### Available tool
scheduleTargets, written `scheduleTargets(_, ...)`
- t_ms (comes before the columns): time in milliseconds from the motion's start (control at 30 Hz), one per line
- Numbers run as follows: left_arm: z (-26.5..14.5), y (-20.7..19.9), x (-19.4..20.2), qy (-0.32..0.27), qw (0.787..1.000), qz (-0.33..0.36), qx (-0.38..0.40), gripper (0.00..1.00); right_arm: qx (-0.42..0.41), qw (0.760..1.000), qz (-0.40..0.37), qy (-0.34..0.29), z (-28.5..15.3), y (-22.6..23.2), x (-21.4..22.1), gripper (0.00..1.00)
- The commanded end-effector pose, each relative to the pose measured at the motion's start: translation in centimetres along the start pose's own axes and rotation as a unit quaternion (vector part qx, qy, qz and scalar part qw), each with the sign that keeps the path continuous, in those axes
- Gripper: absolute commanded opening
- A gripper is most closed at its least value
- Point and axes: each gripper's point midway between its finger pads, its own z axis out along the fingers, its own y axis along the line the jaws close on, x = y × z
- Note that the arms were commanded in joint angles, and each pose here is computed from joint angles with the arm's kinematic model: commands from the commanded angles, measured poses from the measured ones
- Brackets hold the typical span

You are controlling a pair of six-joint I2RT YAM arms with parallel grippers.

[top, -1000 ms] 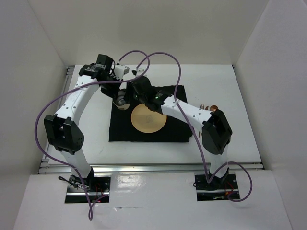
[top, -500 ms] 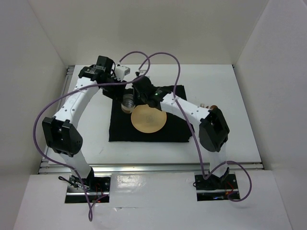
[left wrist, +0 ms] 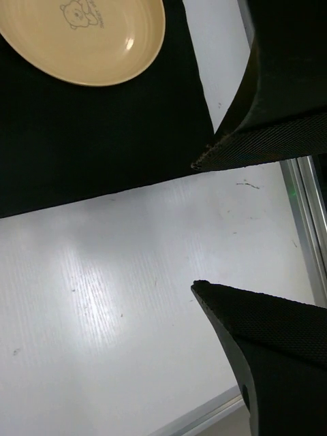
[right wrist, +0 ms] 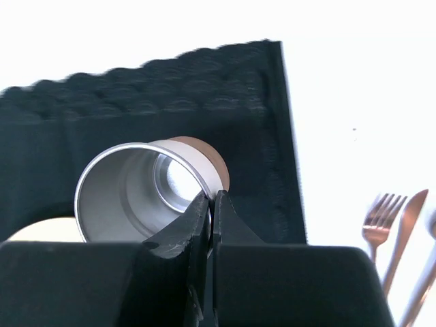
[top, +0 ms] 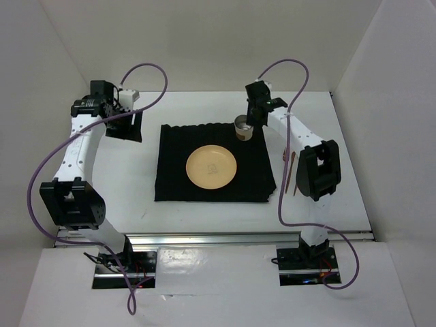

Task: Set the dinner table for one person

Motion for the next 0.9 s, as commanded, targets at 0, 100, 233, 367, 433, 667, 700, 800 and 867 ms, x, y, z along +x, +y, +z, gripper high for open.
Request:
scheduleTargets(0, -0.5, -0.6, 0.3, -0.009, 0.999, -0.013, 0.028, 0.73, 0.000, 1.000, -0.012, 0.010, 0.5, -1.1, -0.6, 0.00)
scheduleTargets(100, -0.7, -0.5, 0.5, -0.011, 0.999, -0.017, 0.030, 0.73, -0.019, 0.999, 0.007, 0.027, 2.0, -2.3, -0.3, 0.00)
scheduleTargets(233, -0.5, -0.5, 0.8, -0.006, 0.999, -0.013, 0.031, 0.73, -0.037, 0.999, 0.012, 0.034, 3.2, -2.0, 0.2, 0.00)
scheduleTargets(367, -0.2, -0.6, 0.9, -0.003, 0.999, -0.014, 0.037, 0.73, -0.024, 0.998, 0.008, 0.049, 4.6, -2.4, 1.5, 0.00)
scheduleTargets(433, -0.2, -0.7, 0.8, -0.004, 0.999, -0.014, 0.041, 0.73, -0.036, 0.998, 0.009, 0.050, 4.7, -2.0, 1.6, 0.00)
scheduleTargets(667, -0.5, -0.6, 0.8, -0.007, 0.999, -0.013, 0.036, 0.73, -0.034, 0.998, 0.018, 0.040, 5.0, -2.3, 2.5, 0.08)
scheduleTargets(700, -0.5, -0.6, 0.8, -0.007, 0.999, -0.013, 0.036, 0.73, -0.031, 0.998, 0.017, 0.045, 5.0, -2.4, 2.8, 0.32)
scheduleTargets(800, -0.8, -0.7, 0.7, -0.012, 0.999, -0.012, 0.035, 0.74, -0.026, 0.999, 0.014, 0.026, 3.7, -2.7, 1.3, 0.61)
scheduleTargets(867, -0.8, -0.7, 0.7, -0.012, 0.999, -0.012, 0.035, 0.74, -0.025, 0.999, 0.016, 0.011, 2.2, -3.0, 0.4, 0.75)
